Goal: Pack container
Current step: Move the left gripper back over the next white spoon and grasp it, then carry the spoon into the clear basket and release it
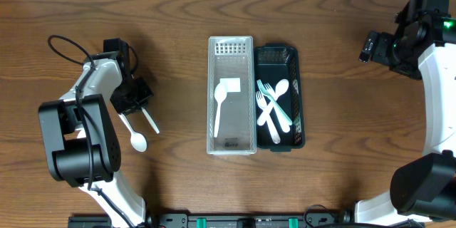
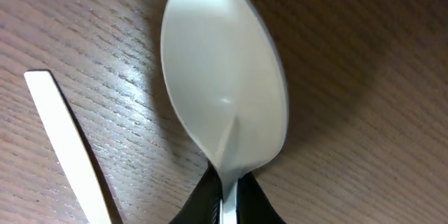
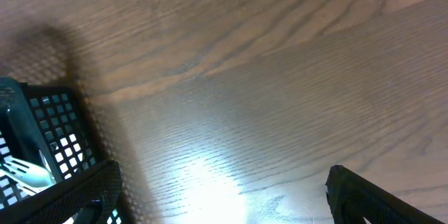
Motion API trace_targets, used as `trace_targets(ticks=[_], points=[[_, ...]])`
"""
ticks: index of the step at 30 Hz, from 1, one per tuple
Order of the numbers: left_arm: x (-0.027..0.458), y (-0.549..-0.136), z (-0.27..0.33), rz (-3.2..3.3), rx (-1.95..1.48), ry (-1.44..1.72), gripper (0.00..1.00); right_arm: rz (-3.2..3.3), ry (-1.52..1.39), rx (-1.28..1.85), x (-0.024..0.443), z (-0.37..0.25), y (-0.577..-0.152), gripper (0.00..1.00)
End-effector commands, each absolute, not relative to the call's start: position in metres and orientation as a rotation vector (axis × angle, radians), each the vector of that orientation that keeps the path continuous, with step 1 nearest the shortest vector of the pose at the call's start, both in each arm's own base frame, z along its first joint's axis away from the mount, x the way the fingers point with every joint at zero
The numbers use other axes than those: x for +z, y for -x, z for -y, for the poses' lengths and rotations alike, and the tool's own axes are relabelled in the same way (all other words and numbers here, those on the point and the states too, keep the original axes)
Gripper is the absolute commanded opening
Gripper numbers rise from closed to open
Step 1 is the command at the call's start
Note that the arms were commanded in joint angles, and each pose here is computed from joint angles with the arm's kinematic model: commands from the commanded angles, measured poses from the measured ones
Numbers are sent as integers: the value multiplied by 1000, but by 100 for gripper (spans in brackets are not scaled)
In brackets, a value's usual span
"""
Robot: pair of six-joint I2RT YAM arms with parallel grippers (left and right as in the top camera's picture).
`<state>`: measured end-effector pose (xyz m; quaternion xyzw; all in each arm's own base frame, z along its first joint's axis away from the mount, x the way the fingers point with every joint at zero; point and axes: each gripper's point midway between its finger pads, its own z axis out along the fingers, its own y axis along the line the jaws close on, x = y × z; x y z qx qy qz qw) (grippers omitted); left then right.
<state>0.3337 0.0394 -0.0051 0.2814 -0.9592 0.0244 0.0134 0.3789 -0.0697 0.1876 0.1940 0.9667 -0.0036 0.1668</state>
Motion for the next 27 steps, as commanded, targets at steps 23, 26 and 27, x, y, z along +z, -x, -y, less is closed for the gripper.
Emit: trace_targets(ticks=[23,26,27], points=[[133,-320,89,3369,253,-220,6,-2762,-523,-6,186,66,-379,96],[157,-307,131,3443,344,8,6,-2762,-523,-6,186,66,-379,97],[163,-303,145,3461,378,84,6,-2761,-523,-6,186,66,-380,97]])
